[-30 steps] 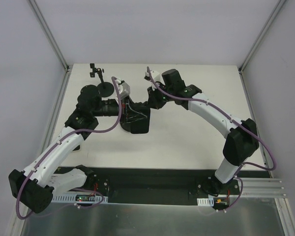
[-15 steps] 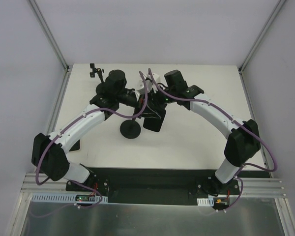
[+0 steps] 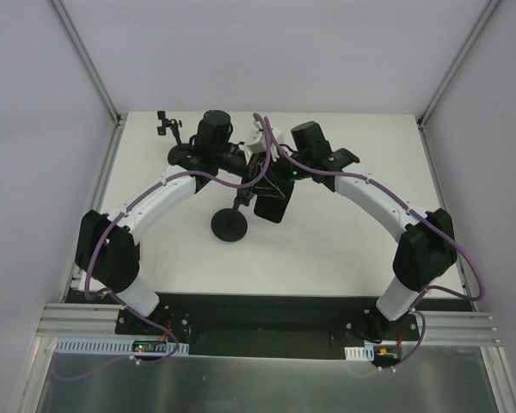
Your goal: Place the phone on the phone stand
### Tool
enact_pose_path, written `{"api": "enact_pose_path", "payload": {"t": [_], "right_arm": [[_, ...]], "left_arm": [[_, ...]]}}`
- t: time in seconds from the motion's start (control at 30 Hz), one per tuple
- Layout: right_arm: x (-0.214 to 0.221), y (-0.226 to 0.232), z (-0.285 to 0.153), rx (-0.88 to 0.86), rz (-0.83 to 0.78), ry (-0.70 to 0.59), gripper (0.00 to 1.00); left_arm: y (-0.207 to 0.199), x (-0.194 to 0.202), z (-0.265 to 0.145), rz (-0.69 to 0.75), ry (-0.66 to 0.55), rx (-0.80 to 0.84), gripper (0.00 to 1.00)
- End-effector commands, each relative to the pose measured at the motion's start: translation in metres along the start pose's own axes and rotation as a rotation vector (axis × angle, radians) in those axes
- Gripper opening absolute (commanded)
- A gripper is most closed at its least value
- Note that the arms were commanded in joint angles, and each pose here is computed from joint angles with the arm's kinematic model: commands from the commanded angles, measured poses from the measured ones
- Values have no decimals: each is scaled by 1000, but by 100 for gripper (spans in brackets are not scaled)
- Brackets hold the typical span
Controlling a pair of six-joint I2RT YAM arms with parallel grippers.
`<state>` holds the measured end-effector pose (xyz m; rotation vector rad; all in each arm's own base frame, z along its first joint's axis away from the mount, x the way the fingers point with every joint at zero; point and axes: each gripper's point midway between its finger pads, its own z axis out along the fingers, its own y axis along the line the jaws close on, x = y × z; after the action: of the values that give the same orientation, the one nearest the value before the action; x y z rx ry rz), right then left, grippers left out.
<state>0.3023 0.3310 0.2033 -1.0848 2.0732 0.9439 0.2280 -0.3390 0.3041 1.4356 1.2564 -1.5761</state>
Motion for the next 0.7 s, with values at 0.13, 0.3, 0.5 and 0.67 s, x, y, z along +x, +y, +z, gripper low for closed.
{"api": "enact_pose_path", "payload": {"t": [0.13, 0.3, 0.5, 0.67], "right_arm": [[-33, 19, -24, -62, -68, -132, 1], [-34, 19, -25, -69, -68, -141, 0], [-36, 13, -25, -35, -47, -147, 0], [-43, 8, -28, 7, -33, -197, 1]], "left_arm": [[10, -14, -17, 72, -27, 48, 0], [17, -3, -19, 43, -21, 17, 0], [15, 5, -26, 33, -17, -28, 0], [13, 12, -36, 32, -3, -114, 0]]}}
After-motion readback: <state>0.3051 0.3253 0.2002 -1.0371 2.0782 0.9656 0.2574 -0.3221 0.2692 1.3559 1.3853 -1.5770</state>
